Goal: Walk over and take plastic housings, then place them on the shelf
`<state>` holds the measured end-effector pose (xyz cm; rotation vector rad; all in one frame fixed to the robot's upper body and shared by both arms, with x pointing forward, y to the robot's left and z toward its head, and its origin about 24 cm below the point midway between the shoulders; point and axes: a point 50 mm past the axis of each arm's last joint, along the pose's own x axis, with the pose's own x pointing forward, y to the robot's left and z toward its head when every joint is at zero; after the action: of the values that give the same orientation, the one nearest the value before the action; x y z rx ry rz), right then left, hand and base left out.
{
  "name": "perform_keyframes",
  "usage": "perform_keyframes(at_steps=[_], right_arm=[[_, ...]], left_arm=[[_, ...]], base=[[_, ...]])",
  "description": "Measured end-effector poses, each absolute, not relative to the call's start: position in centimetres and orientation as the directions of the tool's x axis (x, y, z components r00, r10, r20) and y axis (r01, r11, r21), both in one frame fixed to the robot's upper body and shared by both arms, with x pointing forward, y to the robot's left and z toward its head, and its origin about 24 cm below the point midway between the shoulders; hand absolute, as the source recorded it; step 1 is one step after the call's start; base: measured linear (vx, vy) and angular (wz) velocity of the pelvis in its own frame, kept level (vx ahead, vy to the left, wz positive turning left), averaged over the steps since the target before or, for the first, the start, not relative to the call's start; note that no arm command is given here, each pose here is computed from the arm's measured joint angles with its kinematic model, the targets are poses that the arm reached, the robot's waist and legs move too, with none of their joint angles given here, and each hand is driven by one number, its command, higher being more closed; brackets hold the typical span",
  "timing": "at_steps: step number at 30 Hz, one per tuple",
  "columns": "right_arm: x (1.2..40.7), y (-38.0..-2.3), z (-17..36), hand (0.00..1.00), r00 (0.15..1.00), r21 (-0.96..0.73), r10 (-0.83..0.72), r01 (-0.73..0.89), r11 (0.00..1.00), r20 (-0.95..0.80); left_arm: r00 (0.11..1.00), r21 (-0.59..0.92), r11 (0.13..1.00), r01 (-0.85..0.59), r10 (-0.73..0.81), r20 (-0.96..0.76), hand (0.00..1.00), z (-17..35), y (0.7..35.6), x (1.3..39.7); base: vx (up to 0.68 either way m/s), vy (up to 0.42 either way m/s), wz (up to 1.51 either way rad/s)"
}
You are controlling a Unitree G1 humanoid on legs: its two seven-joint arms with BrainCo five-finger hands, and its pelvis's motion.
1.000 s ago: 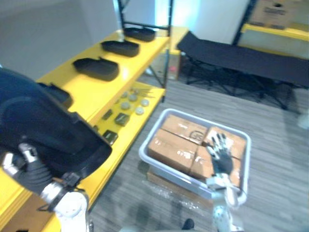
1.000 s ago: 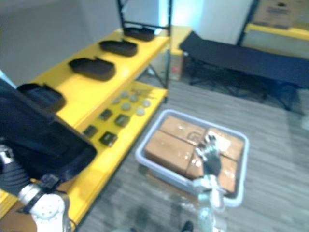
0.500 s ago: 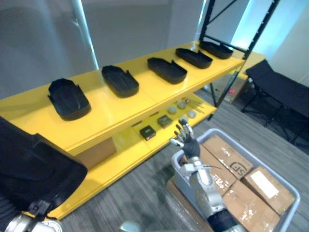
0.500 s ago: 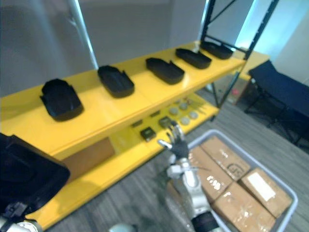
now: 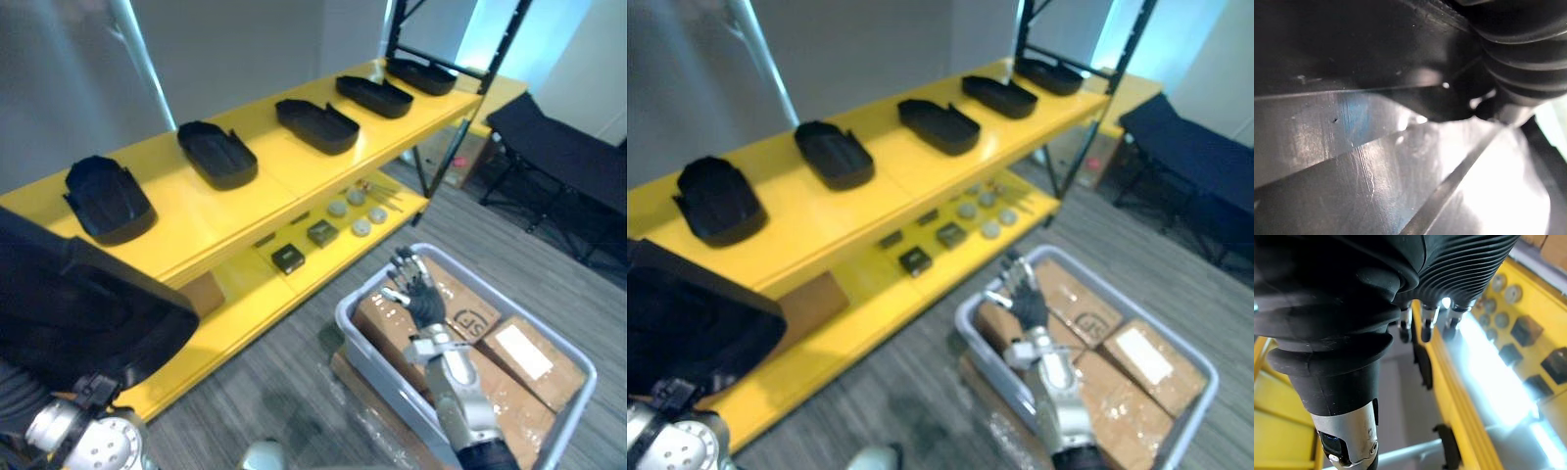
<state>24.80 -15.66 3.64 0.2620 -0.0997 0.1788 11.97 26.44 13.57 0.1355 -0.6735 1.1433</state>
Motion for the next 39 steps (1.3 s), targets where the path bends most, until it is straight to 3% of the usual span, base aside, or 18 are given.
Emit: perform_keyframes(at_steps=[2, 5, 8, 19, 26, 34, 39], right_arm=[[24.8, -15.8, 3.8, 0.00, 0.976, 0.213, 0.176, -0.201, 0.956, 0.131], [24.2, -16.9, 4.4, 0.00, 0.970, 0.145, 0.171, -0.196, 0.970, 0.173], [24.1, -18.4, 5.9, 0.00, 0.960, 0.109, 0.139, -0.169, 0.979, 0.242], [24.5, -19.5, 7.2, 0.00, 0.946, 0.094, 0.117, -0.152, 0.984, 0.303], [23.0, -19.3, 5.9, 0.00, 0.952, 0.207, 0.030, -0.097, 0.974, 0.305], [23.3, -18.7, 6.9, 0.00, 0.921, 0.262, -0.060, -0.046, 0.964, 0.384], [23.7, -18.4, 7.5, 0.00, 0.910, 0.213, -0.031, -0.064, 0.975, 0.413]], left_arm=[[0.279, -0.212, 0.484, -0.849, 0.751, 0.599, 1.00, 14.3, 26.3, 12.6], [0.399, -0.132, 0.661, -0.739, 0.587, 0.705, 1.00, 16.2, 25.3, 14.8], [0.454, -0.059, 0.764, -0.642, 0.441, 0.774, 1.00, 17.4, 24.5, 16.5], [0.527, -0.090, 0.780, -0.619, 0.498, 0.689, 1.00, 15.4, 24.2, 17.6], [0.549, -0.063, 0.757, -0.650, 0.525, 0.650, 1.00, 14.1, 24.0, 16.8], [0.511, -0.063, 0.757, -0.651, 0.498, 0.701, 1.00, 15.0, 24.2, 16.1], [0.517, -0.007, 0.789, -0.615, 0.410, 0.751, 1.00, 16.4, 24.3, 17.0]], base=[[0.00, 0.074, 0.41], [0.01, 0.131, 0.92], [0.03, 0.079, 0.89], [-0.02, -0.057, 0.14], [-0.17, -0.038, 0.17], [0.07, 0.134, 0.23], [0.30, 0.158, 0.50]])
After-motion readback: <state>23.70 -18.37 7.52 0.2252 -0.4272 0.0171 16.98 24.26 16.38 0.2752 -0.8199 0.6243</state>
